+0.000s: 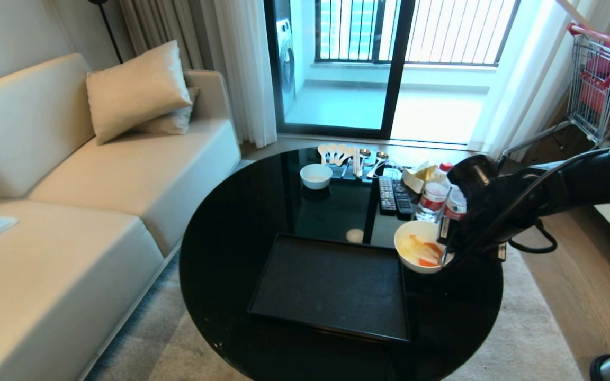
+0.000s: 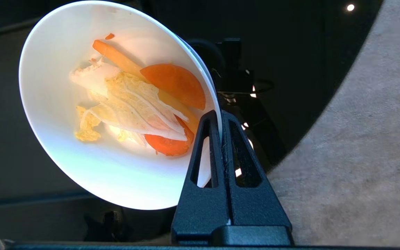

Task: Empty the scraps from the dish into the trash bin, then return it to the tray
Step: Move the bowl over the trash can

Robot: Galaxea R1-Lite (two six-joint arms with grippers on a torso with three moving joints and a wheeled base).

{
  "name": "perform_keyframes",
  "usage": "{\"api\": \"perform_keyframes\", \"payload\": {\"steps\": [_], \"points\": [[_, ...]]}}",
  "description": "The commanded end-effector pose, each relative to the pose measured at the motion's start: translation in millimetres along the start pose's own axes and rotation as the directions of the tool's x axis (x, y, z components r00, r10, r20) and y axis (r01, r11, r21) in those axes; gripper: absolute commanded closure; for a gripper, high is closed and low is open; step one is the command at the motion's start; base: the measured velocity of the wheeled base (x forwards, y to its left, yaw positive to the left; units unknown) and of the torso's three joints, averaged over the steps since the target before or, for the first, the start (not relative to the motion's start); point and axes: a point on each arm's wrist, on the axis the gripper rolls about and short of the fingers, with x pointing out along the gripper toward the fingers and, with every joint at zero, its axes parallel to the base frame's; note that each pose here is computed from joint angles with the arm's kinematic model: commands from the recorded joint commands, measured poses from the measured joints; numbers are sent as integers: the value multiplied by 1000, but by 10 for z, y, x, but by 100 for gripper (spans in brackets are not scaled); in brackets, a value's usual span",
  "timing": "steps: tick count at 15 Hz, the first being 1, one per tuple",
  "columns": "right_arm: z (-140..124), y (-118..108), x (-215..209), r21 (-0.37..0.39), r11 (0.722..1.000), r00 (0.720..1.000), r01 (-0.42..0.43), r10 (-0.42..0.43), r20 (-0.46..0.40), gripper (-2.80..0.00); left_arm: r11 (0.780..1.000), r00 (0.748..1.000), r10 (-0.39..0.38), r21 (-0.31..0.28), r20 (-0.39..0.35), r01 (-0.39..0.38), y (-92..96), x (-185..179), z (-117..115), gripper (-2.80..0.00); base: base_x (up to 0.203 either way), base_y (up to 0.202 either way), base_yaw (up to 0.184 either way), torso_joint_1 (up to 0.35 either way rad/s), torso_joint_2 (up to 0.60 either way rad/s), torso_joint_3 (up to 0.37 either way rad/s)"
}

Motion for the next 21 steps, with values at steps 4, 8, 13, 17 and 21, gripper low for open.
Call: {"api": "perform_keyframes", "payload": {"steps": [4,8,13,17,21], "points": [[-342,-433,-776,22,999,998,-26,25,58,0,1000,1000,1,-2,1,-1,0,0,0,0,0,0,0,0,0,0],[-697,-856,-1030,61,996,993,71,-76,89,0,1000,1000,1,0,1,-1,0,0,0,0,0,0,0,0,0,0],[-1100,-1218,-1364,97,991,983,86,-101,153,0,1000,1000,1,0,1,-1,0,0,0,0,0,0,0,0,0,0],[-1330,-1366,-1457,93,990,985,102,-114,132,0,1000,1000,1,-2,1,-1,0,0,0,0,0,0,0,0,0,0],[-1418,-1416,-1453,91,990,986,109,-120,118,0,1000,1000,1,-2,1,-1,0,0,0,0,0,0,0,0,0,0]]}}
